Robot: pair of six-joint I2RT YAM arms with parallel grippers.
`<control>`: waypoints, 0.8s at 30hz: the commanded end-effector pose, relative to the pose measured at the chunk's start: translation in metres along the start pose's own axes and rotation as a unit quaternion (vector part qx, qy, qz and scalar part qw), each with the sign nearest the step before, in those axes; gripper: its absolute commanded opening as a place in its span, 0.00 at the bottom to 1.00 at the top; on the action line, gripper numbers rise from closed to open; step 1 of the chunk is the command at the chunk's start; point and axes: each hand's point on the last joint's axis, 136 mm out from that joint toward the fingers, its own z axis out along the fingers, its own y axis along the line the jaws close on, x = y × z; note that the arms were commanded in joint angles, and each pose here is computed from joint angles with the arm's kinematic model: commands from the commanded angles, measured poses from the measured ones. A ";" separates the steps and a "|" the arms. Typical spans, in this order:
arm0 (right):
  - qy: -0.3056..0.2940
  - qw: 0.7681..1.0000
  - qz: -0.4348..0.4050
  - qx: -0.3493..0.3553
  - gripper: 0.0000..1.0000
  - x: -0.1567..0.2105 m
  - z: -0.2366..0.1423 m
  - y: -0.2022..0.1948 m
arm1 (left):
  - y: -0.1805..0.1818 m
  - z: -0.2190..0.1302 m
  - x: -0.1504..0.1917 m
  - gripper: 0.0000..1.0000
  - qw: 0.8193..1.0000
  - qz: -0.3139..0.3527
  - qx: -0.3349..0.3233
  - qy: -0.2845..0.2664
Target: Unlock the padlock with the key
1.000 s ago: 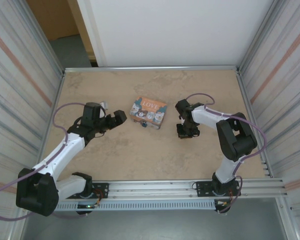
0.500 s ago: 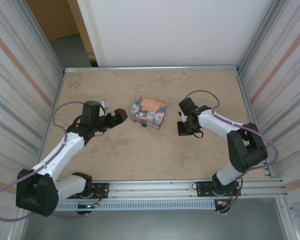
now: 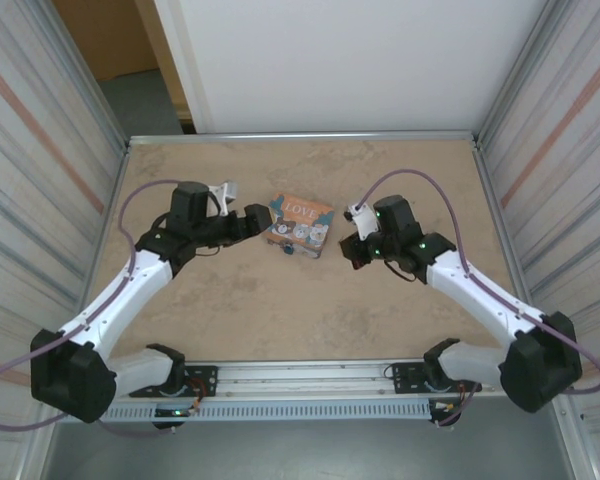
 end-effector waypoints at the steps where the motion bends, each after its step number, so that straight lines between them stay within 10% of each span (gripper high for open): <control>1: -0.058 0.990 -0.123 -0.047 0.00 -0.015 -0.013 0.031 | -0.023 0.000 0.005 0.92 0.999 0.036 0.030 0.028; 13: -0.075 0.914 -0.398 -0.003 0.00 -0.003 -0.044 0.061 | -0.071 0.011 0.020 0.79 0.988 0.090 0.093 0.082; 24: -0.064 0.900 -0.431 0.009 0.00 -0.010 -0.040 0.064 | -0.117 0.034 0.057 0.67 0.966 0.143 0.147 0.158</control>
